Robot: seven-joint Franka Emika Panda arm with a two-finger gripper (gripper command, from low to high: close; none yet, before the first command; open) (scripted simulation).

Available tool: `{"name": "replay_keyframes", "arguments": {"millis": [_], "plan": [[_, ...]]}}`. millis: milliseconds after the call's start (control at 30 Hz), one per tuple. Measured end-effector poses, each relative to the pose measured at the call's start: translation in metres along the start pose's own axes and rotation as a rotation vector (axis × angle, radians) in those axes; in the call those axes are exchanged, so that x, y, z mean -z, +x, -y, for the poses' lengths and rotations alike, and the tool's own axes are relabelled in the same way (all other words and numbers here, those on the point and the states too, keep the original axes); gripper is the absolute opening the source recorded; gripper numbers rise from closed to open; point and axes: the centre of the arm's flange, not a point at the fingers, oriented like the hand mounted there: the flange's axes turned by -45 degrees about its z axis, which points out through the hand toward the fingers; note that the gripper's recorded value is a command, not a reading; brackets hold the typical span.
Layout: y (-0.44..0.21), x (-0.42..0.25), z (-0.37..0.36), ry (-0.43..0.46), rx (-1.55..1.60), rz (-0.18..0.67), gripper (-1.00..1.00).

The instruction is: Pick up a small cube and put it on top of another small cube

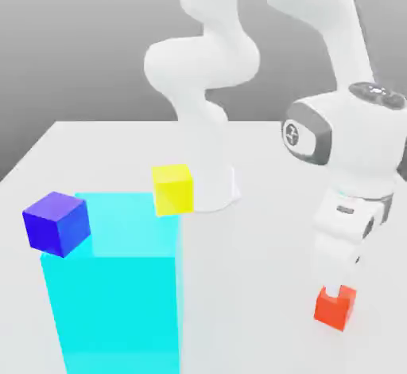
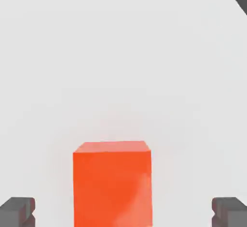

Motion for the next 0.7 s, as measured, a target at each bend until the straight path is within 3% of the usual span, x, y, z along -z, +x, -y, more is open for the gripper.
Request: {"name": "replay_keyframes", "arguments": {"millis": [67, 100, 333, 500, 700], "plan": [[-0.001, -0.024, 0.001, 0.001, 0.002, 0.002, 0.00], [-0.001, -0.031, 0.001, 0.001, 0.002, 0.002, -1.00], [-0.001, -0.031, 0.001, 0.001, 0.002, 0.003, -1.00], [-0.001, 0.019, 0.001, 0.001, 0.002, 0.003, -1.00], [-0.031, 0.101, -0.115, -0.016, -0.073, 0.003, -1.00]]}}
